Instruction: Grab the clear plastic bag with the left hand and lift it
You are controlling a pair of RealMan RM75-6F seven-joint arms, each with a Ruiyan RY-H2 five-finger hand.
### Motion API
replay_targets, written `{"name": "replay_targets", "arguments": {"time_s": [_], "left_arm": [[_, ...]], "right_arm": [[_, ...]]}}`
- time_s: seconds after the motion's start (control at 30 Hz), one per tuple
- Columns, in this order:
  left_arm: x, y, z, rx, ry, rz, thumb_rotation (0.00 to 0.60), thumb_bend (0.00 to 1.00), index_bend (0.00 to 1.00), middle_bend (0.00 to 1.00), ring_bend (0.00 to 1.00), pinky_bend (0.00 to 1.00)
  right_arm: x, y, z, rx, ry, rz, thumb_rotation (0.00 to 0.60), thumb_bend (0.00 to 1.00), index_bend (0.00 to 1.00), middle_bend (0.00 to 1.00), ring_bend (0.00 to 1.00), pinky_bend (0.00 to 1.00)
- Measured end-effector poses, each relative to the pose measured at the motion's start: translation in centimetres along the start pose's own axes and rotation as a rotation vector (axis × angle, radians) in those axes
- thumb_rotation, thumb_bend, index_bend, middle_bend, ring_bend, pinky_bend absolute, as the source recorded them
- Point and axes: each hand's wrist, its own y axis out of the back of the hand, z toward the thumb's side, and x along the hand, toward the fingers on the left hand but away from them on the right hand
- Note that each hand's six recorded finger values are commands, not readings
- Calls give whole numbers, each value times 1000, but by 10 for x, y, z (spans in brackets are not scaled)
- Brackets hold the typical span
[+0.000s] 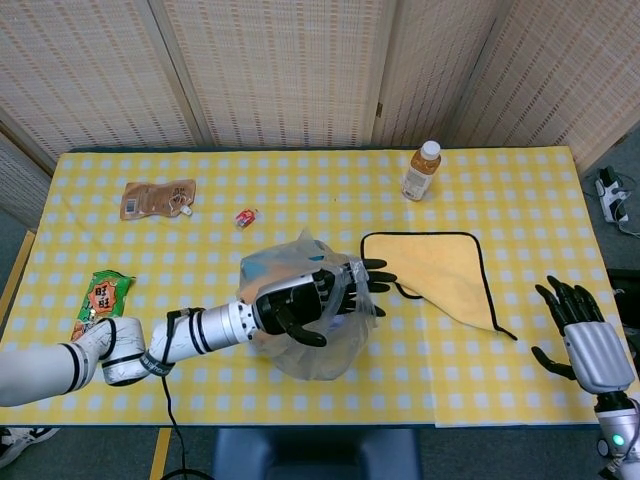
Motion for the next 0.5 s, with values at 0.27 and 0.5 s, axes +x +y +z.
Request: {"name": "replay_targets", "arguments": {"time_s": [0.27, 0.5], "left_arm": [[-4, 1, 13, -27, -38, 26, 600, 134, 149, 268, 290, 399], [-7, 4, 20, 14, -65, 88, 600, 377, 416, 628, 611, 698]], "right_arm": [[2, 2, -1, -3, 1, -4, 600, 293, 0, 0, 0, 0], [1, 1, 0, -2, 2, 1, 600, 293, 0, 0, 0, 0]]}}
